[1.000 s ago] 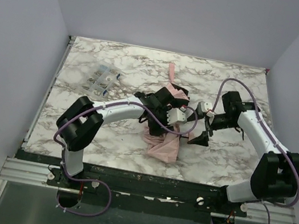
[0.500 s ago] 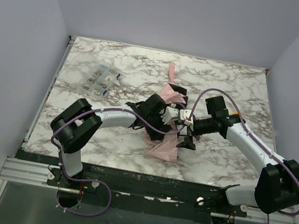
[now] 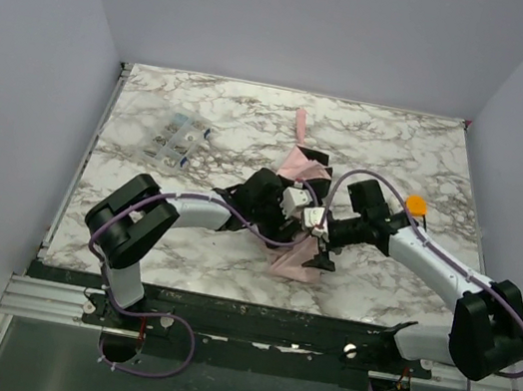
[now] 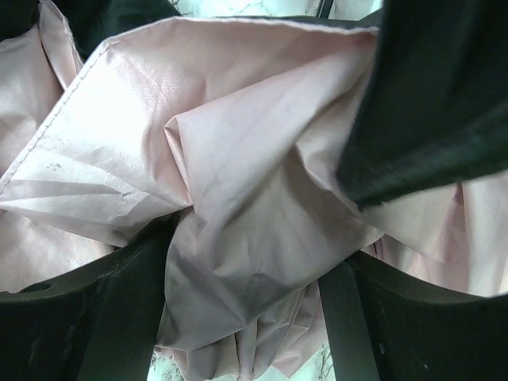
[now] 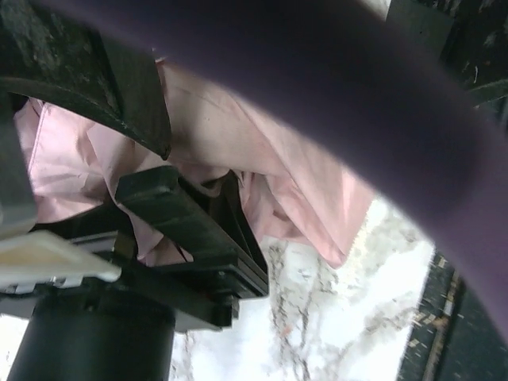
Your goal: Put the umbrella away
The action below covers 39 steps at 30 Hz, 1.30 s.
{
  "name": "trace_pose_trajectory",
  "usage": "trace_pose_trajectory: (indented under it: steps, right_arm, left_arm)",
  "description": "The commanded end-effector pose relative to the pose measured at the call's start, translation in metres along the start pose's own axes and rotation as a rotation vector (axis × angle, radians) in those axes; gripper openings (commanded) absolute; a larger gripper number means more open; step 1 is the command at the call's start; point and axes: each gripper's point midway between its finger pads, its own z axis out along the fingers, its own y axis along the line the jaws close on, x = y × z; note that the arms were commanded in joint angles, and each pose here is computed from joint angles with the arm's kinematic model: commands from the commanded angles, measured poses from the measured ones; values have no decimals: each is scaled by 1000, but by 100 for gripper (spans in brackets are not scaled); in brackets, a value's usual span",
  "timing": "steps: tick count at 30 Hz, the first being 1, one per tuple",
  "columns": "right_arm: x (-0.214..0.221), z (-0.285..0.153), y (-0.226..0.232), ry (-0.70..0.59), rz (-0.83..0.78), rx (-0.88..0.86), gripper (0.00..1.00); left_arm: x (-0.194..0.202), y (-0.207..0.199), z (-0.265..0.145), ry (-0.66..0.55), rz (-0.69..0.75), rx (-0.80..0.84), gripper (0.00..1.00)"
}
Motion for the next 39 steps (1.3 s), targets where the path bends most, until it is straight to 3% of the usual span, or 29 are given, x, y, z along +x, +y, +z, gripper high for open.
trace_pose_trajectory:
  steps: [1, 8, 13, 20, 24, 30, 31, 33, 39]
  right_arm:
    - [25, 0, -39, 111, -110, 157, 100]
    - [76, 7, -53, 272, -190, 185, 100]
    - [110, 11, -33, 368, -205, 103, 95]
    - [134, 13, -12, 448, -150, 8, 68]
    - [145, 16, -8, 502, -103, -9, 49]
    - [148, 15, -6, 521, -56, 0, 38]
    - [148, 15, -5, 518, -46, -4, 37]
    - [146, 16, -3, 511, -32, -17, 37]
    - [131, 19, -2, 473, 49, -80, 37]
  left_arm:
    - [-4, -28, 4, -44, 54, 152, 69]
    - [-17, -29, -3, -58, 74, 190, 71]
    - [-29, -26, -11, -106, 63, 205, 72]
    - [-54, -22, -19, -197, 38, 220, 75]
    - [-77, -18, -33, -297, 19, 205, 81]
    - [-102, -12, -75, -476, -19, 184, 83]
    - [-103, -11, -83, -506, -16, 186, 88]
    - [-99, -13, -95, -555, 22, 163, 98]
    - [-63, -37, -116, -724, 303, 12, 98]
